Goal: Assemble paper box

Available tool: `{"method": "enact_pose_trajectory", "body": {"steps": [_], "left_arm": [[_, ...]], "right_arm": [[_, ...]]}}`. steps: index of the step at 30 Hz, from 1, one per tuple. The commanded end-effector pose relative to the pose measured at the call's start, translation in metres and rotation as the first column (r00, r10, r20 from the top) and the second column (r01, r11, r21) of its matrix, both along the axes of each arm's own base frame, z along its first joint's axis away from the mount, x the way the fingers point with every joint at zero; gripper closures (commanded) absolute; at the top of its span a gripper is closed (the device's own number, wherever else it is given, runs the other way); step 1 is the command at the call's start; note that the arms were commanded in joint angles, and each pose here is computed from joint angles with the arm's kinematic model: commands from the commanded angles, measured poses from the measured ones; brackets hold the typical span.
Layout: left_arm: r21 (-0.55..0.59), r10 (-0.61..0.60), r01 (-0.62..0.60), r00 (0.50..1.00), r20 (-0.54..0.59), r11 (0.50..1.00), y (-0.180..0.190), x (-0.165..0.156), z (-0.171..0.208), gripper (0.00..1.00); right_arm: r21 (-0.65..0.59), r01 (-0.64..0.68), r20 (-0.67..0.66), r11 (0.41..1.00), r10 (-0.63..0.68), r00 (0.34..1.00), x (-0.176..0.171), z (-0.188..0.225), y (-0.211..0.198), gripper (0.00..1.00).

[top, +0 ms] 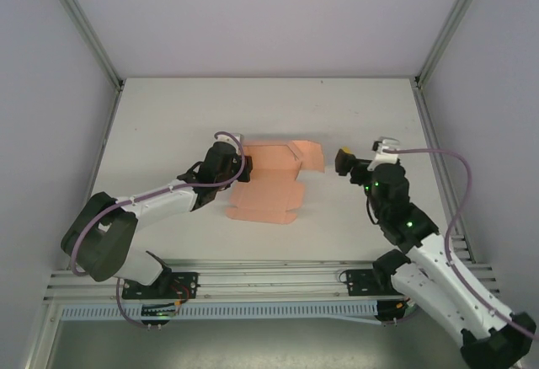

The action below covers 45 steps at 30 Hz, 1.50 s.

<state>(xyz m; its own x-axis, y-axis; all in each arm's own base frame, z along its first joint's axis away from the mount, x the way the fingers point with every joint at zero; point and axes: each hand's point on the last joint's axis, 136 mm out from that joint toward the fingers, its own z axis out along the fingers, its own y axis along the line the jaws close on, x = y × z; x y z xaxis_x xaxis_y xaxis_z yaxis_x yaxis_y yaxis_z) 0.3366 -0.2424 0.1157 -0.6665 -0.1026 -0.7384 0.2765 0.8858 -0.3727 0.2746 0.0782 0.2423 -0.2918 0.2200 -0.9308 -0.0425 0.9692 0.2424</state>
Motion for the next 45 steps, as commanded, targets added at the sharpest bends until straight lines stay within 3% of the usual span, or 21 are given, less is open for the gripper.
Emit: {"method": "enact_pose_trajectory", "body": {"steps": [1,3,8,13,16,20,23,27,34,40,45], "left_arm": [[-0.027,-0.048,0.049,0.998,0.046,0.998,-0.01,0.0,0.017,1.0],[-0.03,-0.052,0.053,0.997,0.051,0.998,-0.01,0.0,0.018,1.0],[-0.03,-0.057,0.059,0.997,0.059,0.998,-0.009,-0.002,0.021,1.0],[-0.03,-0.047,0.049,0.997,0.054,0.998,-0.008,-0.002,0.02,1.0],[-0.03,-0.037,0.039,0.998,0.054,0.999,-0.007,0.0,0.02,1.0],[-0.032,-0.05,0.051,0.998,0.046,0.998,-0.012,0.001,0.019,1.0],[-0.045,-0.068,0.07,0.997,0.045,0.997,-0.016,0.001,0.02,1.0],[-0.034,-0.07,0.071,0.997,0.042,0.997,-0.016,0.002,0.017,1.0],[-0.014,-0.043,0.044,0.999,0.028,0.999,-0.01,0.002,0.011,1.0],[0.01,-0.026,0.026,0.999,0.025,1.0,-0.005,0.003,0.009,1.0],[0.015,-0.024,0.024,0.999,0.023,1.0,-0.005,0.003,0.009,1.0]], "right_arm": [[0.024,-0.043,-0.159,0.999,0.046,0.986,0.002,-0.027,0.0,0.01],[0.041,-0.041,-0.237,0.998,0.049,0.97,0.012,-0.042,-0.001,0.01],[0.124,-0.185,-0.337,0.975,0.217,0.916,0.034,-0.065,0.033,0.02],[0.265,-0.433,-0.278,0.862,0.498,0.821,0.031,-0.052,0.086,0.07],[0.285,-0.539,-0.239,0.793,0.603,0.761,0.018,-0.046,0.108,0.07],[0.29,-0.631,-0.209,0.719,0.691,0.692,0.002,-0.042,0.128,0.15],[0.276,-0.642,-0.235,0.715,0.698,0.677,0.003,-0.048,0.136,0.22],[0.248,-0.675,-0.26,0.695,0.719,0.644,0.007,-0.056,0.157,0.41],[0.199,-0.737,-0.25,0.646,0.76,0.6,0.006,-0.051,0.184,0.41],[0.191,-0.747,-0.247,0.637,0.767,0.592,0.003,-0.05,0.187,0.27],[0.208,-0.775,-0.23,0.597,0.8,0.554,-0.007,-0.045,0.19,0.24]]}}
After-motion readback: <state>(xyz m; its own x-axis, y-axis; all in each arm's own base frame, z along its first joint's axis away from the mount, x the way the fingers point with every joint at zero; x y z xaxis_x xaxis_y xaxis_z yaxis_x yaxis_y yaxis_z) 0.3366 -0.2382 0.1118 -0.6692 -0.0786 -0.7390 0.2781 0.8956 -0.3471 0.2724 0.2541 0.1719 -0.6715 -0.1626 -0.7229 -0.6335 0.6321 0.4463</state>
